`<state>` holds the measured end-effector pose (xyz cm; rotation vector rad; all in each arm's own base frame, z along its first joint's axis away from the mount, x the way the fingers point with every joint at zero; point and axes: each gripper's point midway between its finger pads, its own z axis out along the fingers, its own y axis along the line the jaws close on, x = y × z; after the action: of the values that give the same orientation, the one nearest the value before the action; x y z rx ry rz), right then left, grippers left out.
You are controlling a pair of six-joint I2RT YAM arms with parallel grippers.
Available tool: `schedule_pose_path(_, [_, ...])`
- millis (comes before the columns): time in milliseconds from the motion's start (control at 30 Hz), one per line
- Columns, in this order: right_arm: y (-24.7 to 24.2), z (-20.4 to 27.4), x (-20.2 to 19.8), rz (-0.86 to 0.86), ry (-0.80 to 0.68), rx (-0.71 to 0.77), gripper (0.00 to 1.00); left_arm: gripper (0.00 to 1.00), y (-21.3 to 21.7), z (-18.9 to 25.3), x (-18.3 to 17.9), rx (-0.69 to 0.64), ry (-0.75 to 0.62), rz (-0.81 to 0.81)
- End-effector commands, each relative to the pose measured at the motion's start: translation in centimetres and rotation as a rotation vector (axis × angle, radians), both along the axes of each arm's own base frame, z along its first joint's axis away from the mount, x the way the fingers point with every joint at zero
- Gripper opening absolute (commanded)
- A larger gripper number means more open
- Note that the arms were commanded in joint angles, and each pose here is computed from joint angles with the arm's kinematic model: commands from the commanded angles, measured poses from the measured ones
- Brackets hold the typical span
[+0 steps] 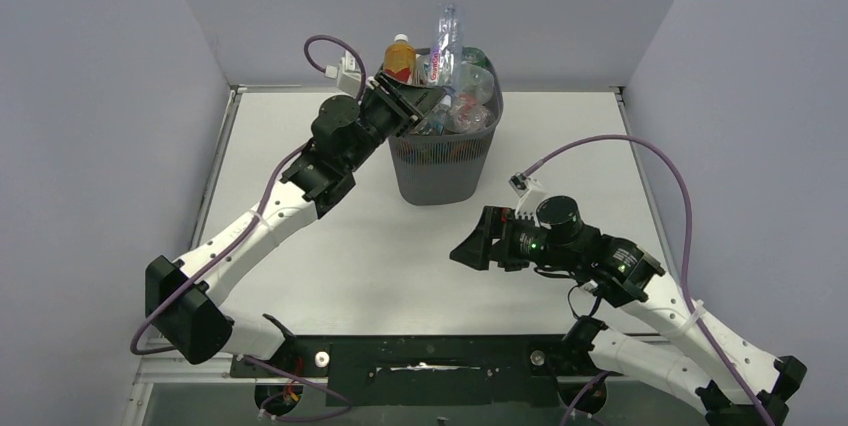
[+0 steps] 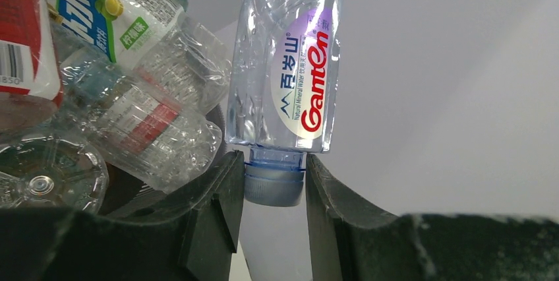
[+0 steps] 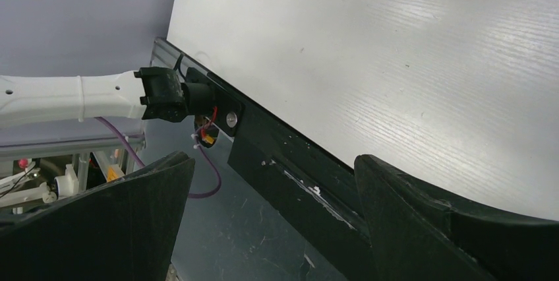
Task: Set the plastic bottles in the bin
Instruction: Place the plastic bottle in the trash bin.
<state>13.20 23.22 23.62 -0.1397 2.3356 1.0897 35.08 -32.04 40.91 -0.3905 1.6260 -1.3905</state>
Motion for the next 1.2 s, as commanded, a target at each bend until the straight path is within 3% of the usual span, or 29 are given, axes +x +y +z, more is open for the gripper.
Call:
schedule_pose_path(0, [-0.2,2.6,-0.4,0.007,-0.07,0.064,0.98,0.2,1.5,3.1,-0.4,-0.106,-0.064,0.081])
schedule_pose_path(400, [-0.8,2.7,-1.0,0.009,-0.072,0.074,0.98,0.24,2.3,0.5,0.2,-0.075,-0.004,0.138])
schedule_pose_path(667, [-0.9,2.5,-1.2,0.007,-0.066,0.086,0.98,0.35,2.5,-0.6,0.4,-0.044,0.029,0.154])
schedule_pose_path(800, [-0.9,2.7,-1.3,0.007,-0.067,0.095,0.98,0.52,2.5,-0.8,0.5,-0.027,0.043,0.16])
schedule_pose_path(1167, [-0.8,2.7,-1.4,0.009,-0.06,0.11,0.98,0.58,3.4,0.1,-0.2,-0.029,0.034,0.175])
